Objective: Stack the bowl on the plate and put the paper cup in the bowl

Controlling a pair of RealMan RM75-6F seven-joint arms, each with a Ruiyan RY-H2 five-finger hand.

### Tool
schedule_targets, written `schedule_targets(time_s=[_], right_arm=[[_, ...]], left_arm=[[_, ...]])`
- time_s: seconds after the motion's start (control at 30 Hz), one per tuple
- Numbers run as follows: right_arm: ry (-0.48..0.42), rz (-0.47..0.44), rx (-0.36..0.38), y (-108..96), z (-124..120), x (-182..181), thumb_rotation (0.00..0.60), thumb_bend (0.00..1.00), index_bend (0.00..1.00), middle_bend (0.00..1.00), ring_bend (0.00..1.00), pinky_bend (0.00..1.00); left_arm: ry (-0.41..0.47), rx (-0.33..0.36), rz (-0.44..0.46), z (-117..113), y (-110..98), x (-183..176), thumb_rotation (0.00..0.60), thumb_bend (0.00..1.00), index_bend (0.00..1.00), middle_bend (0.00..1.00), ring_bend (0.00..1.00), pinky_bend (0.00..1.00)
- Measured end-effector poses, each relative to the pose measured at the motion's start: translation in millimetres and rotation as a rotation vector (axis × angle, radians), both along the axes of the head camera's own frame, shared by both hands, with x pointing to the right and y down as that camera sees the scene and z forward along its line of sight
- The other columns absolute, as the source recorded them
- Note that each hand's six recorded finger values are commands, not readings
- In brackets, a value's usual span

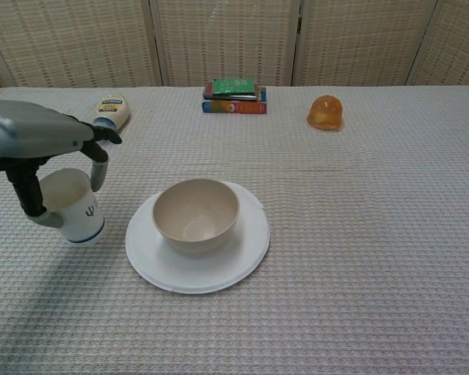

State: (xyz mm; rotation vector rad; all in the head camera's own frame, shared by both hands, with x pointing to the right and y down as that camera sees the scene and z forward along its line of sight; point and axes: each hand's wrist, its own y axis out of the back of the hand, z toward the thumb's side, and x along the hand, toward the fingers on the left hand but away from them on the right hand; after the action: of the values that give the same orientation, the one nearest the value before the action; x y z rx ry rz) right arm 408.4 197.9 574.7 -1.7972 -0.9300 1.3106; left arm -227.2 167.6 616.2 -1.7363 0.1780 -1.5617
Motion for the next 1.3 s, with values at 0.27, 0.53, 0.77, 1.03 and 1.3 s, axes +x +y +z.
schedule_targets(time_s=[0.27, 0.53, 0.77, 1.03, 1.3], right_arm=[[-0.016, 0.012, 0.0, -3.7, -1.4, 3.9, 0.6, 0.17, 0.09, 0.11, 0.01, 0.08], [-0.021, 0.004, 0.0, -4.2, -1.2, 2.9, 0.6, 0.17, 0.09, 0.11, 0.01, 0.08], [-0.008, -0.006, -0.003, -2.8, 1.2, -0.2, 0.6, 0.17, 0.09, 0.11, 0.01, 0.08], [-0.008, 0.005, -0.002, -5.0, 2.0, 0.7, 0.6, 0.17, 0.09, 0.11, 0.01, 0.08], [-0.021, 0.02, 0.0, -9.0, 0.3, 5.0, 0.6, 0.17, 0.09, 0.11, 0.01, 0.08]], left_arm=[[-0.002, 0.01, 0.058, -6.8, -5.9, 36.5, 0.6, 0.22, 0.44, 0.0, 0.0, 0.06], [-0.023, 0.061, 0.126, -18.7, -18.6, 71.5, 0.6, 0.22, 0.46, 0.02, 0.0, 0.06], [-0.045, 0.138, 0.132, -37.4, -34.2, 81.9, 0.6, 0.22, 0.46, 0.03, 0.0, 0.06], [-0.012, 0.106, 0.12, -43.3, -32.2, 93.2, 0.6, 0.22, 0.47, 0.03, 0.0, 0.06], [0.044, 0.066, 0.149, -33.3, -23.0, 119.6, 0.6, 0.22, 0.47, 0.04, 0.0, 0.06]])
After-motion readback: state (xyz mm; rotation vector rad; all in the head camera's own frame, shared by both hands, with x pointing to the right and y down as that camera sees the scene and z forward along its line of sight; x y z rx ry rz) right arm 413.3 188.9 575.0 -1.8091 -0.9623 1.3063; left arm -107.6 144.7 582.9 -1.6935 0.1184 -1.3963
